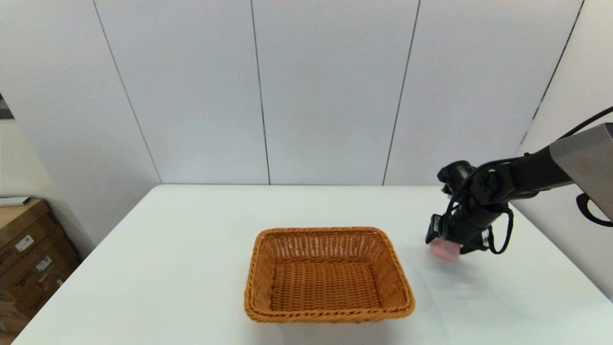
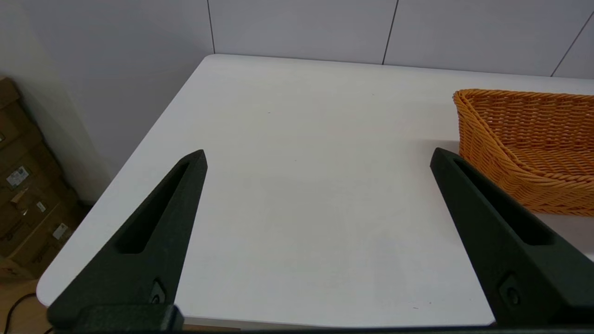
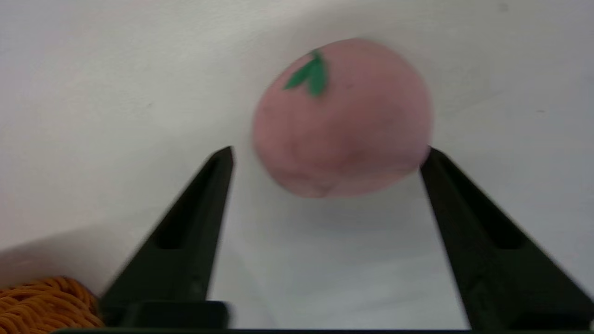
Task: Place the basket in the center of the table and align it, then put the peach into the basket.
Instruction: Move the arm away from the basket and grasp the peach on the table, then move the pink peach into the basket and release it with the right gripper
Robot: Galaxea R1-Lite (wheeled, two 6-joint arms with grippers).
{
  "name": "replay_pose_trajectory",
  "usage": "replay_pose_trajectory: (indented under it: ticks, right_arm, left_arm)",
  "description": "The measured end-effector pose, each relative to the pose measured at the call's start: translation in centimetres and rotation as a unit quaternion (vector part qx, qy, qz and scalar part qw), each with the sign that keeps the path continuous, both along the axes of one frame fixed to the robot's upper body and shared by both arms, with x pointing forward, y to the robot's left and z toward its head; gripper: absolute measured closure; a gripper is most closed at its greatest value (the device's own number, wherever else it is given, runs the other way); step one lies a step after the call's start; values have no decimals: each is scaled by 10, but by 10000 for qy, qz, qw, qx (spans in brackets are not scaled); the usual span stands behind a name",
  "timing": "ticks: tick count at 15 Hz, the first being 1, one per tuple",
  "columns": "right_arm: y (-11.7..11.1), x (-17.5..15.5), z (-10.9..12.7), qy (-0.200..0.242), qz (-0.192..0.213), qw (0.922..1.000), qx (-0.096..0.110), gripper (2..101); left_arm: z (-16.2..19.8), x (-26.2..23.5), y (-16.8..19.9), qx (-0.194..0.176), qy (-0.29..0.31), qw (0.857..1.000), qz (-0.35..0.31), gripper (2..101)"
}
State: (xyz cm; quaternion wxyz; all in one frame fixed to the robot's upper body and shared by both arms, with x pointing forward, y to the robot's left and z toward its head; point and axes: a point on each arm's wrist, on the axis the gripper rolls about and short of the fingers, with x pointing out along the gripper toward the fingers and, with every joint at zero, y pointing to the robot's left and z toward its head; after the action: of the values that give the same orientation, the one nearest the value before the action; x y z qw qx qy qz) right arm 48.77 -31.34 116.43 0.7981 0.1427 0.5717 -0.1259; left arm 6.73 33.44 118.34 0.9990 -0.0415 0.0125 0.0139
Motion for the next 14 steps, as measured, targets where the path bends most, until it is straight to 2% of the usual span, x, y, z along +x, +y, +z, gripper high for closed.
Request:
replay_pose_trajectory:
  ticks: [2,4,6,11,14]
  right_arm:
    - [0,3,-3,-2,10,10000,17,474]
    - [3,6,-3,-28,48,10000,17,582]
    - [4,9,-2,-75,89,9999,7,972]
    - [2,6,14,-244,73,9997,54,976]
    - [0,-3,46,-531,123,9979,338,976]
  left_arm:
    - [0,0,0,0,-2,10000,1,54]
    - [0,0,0,0,0,10000,1,54]
    - [0,0,0,0,0,10000,3,54]
    - [0,0,0,0,-2,10000,1,54]
    - [0,0,0,2,0,10000,0,54]
